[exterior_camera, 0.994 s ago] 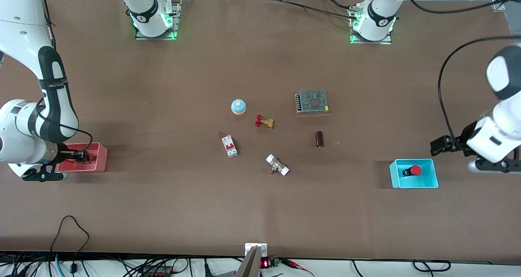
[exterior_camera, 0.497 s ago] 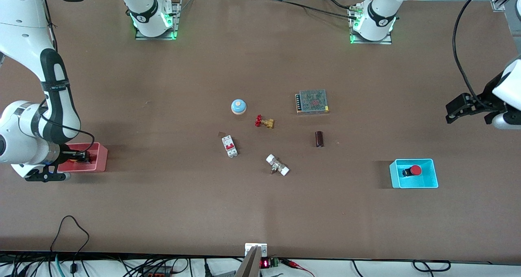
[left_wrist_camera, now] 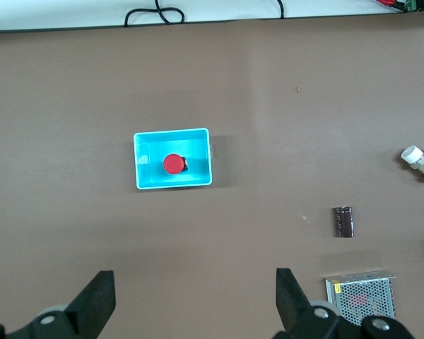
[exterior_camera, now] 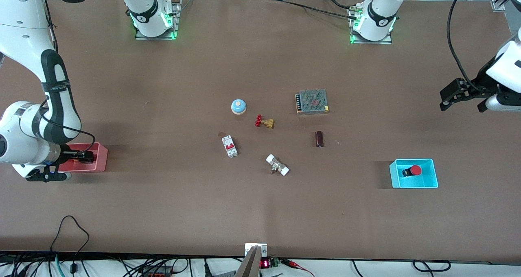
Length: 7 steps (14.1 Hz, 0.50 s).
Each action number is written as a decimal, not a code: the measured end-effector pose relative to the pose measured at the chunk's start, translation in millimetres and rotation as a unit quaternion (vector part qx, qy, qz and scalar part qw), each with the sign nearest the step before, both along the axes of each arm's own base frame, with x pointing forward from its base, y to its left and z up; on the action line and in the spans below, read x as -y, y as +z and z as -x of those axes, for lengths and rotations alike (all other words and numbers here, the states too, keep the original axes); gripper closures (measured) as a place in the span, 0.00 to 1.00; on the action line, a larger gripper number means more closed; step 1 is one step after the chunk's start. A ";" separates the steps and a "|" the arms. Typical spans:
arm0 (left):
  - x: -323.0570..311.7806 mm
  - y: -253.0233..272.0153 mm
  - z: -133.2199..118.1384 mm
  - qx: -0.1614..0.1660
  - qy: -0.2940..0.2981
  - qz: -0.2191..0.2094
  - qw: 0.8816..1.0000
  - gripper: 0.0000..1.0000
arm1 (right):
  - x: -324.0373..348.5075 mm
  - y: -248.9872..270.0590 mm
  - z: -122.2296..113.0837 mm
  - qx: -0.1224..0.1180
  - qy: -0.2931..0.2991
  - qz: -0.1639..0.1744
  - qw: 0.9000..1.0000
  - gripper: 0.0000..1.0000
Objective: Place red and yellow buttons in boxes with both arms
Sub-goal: 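Lower the yellow button into the pink box while the left gripper lifts away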
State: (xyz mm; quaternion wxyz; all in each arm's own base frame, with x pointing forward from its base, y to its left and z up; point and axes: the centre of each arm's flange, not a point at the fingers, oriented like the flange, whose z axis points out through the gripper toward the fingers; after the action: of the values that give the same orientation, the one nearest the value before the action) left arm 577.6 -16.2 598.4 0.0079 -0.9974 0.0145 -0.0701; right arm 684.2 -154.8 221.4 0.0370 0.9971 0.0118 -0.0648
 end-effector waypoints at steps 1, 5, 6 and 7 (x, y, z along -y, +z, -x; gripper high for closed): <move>-0.2 -0.6 2.9 0.000 0.000 -0.001 1.000 0.00 | 0.1 0.2 -0.1 0.000 0.000 0.000 1.000 0.05; -3.7 19.4 7.6 0.005 0.004 -0.001 1.000 0.00 | -0.2 23.3 -1.5 -0.005 -0.001 -0.002 1.000 0.00; -3.7 25.9 8.7 0.005 0.005 0.001 1.000 0.00 | -0.4 42.4 -3.0 0.001 -0.001 -0.002 1.000 0.00; -3.2 31.5 9.8 0.005 0.006 0.006 1.000 0.00 | -0.9 64.5 -3.7 0.010 0.000 -0.002 1.000 0.00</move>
State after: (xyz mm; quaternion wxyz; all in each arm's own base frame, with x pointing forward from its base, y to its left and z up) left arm 567.8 -13.0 629.9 0.0021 -0.9972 0.0085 -0.0749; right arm 688.0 -153.9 285.9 0.0348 0.9978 0.0112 -0.0550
